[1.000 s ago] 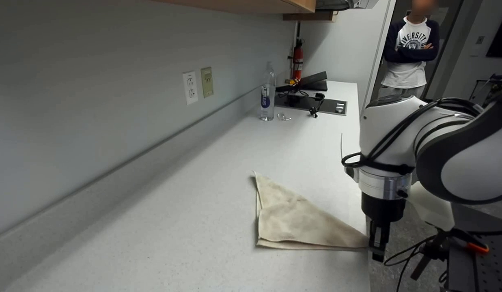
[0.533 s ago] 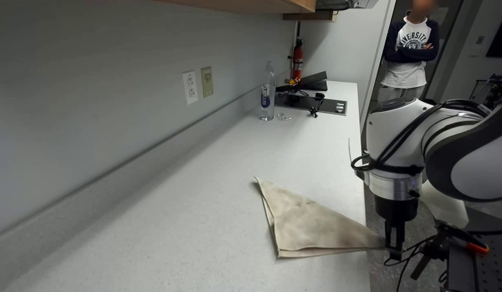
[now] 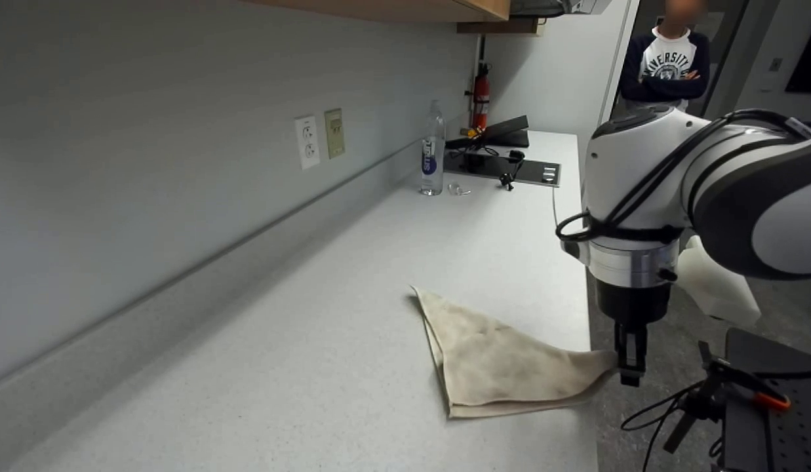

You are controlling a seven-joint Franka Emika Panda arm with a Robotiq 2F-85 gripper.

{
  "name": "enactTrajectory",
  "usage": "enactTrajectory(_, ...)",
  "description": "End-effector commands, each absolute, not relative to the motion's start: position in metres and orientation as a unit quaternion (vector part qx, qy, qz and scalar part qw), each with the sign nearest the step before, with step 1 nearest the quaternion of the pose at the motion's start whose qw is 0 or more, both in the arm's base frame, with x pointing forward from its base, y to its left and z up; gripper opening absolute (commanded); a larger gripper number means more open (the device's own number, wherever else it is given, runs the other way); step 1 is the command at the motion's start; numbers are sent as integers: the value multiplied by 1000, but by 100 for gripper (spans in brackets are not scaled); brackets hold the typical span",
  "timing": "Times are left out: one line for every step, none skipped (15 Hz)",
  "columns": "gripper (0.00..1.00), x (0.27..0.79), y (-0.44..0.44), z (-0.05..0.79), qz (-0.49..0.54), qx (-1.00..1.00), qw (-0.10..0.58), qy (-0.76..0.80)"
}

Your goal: Fold the towel on the countertop

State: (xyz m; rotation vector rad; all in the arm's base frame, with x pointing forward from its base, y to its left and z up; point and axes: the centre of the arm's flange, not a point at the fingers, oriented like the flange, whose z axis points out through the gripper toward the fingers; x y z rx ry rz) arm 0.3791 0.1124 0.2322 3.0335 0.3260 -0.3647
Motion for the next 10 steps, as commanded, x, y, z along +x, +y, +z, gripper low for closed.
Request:
enactTrajectory(1,399,130,267,-95,985,57,130)
enactTrajectory(1,407,135,274,-81,985,62,136)
enactTrajectory(1,414,139,279,-68,985,67,143)
enactTrajectory(1,423,144,284,-50,985,73,150)
enactTrajectory(1,430,149,289,-37,984,78,154)
enactTrajectory(1,437,153,295,-21,984,85,157)
enactTrajectory(1,445,157,301,-6,982,92,163)
enactTrajectory(1,451,161,306,8,981,100,166)
enactTrajectory(1,455,162,310,23,979,110,172)
enactTrajectory(1,459,164,315,37,976,119,179)
